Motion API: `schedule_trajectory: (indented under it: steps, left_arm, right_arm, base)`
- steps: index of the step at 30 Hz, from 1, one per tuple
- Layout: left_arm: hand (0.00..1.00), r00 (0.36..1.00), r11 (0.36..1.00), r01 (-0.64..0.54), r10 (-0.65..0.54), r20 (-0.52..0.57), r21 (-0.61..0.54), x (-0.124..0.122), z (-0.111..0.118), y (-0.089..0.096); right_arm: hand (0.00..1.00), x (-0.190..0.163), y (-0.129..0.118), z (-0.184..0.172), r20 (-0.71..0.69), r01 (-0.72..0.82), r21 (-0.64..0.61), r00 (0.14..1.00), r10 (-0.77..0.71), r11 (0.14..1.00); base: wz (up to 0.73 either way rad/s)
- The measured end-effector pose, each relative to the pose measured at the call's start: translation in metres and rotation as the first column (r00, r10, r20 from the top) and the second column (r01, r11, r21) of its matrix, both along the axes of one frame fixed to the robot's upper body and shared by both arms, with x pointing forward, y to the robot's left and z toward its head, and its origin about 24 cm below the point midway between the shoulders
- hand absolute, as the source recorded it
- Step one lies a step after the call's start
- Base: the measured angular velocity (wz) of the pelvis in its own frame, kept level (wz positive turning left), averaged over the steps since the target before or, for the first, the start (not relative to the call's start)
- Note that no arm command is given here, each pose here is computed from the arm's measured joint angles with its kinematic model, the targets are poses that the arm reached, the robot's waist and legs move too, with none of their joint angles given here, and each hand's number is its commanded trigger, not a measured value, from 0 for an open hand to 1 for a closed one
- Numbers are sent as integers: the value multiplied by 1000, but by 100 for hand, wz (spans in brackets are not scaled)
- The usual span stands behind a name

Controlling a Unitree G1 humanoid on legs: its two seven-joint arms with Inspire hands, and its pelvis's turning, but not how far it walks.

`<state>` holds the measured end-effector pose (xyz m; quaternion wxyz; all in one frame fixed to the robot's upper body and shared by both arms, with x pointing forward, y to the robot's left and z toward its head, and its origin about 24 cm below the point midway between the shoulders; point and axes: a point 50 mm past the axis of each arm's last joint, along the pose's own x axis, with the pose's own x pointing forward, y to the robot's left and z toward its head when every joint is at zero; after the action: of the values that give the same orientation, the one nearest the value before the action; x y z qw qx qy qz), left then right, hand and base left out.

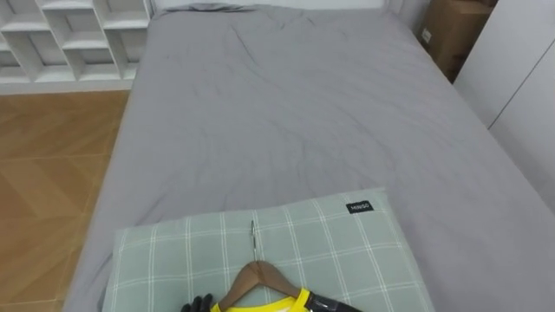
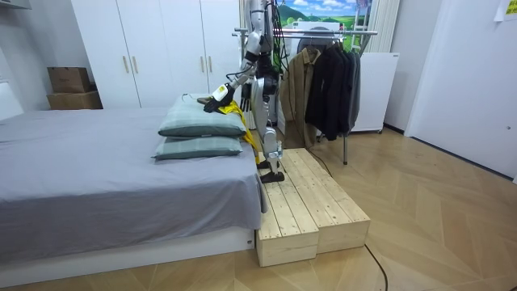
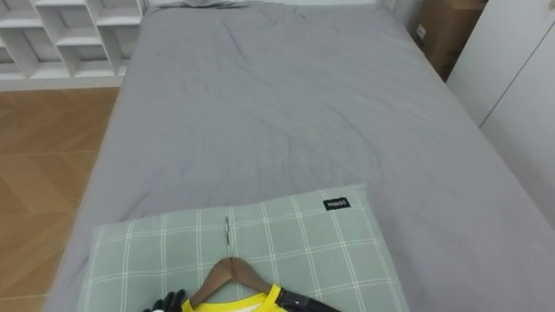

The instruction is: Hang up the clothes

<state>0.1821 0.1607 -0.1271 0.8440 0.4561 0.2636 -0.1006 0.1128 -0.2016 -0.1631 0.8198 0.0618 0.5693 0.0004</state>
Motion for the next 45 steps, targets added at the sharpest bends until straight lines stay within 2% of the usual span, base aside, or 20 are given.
schedule_trajectory:
  steps: [24,25,26,27,28,32,37,45]
  left_arm:
    - [0,998,998,-63,63,12,-21,3,0,4]
    - [28,998,998,-65,65,12,-19,3,0,4]
    - [67,998,998,-65,65,12,-19,3,0,5]
    - [75,998,998,-66,67,14,-18,3,0,5]
    - [100,998,998,-68,68,18,-17,3,0,5]
    - [100,995,996,-85,86,49,-13,6,2,6]
    - [100,971,976,-215,218,101,-41,20,11,19]
    - [100,961,967,-255,256,102,-21,21,11,25]
  right_arm:
    - [0,6,0,2,8,3,-17,1000,-3,1000]
    - [0,6,0,1,5,3,-17,1000,-3,1000]
    - [0,6,0,1,5,3,-17,1000,-3,1000]
    - [0,6,0,1,5,2,-17,1000,-2,1000]
    - [0,6,0,1,5,2,-17,1000,-2,1000]
    - [0,6,0,1,4,2,-17,1000,-2,1000]
    - [0,12,1,3,19,1,-13,1000,-1,1000]
    - [0,12,3,3,11,1,-9,1000,-1,1000]
  base:
    - [0]
    - [0]
    - [0]
    - [0]
    - [0]
    - [0]
    - [0]
    - [0]
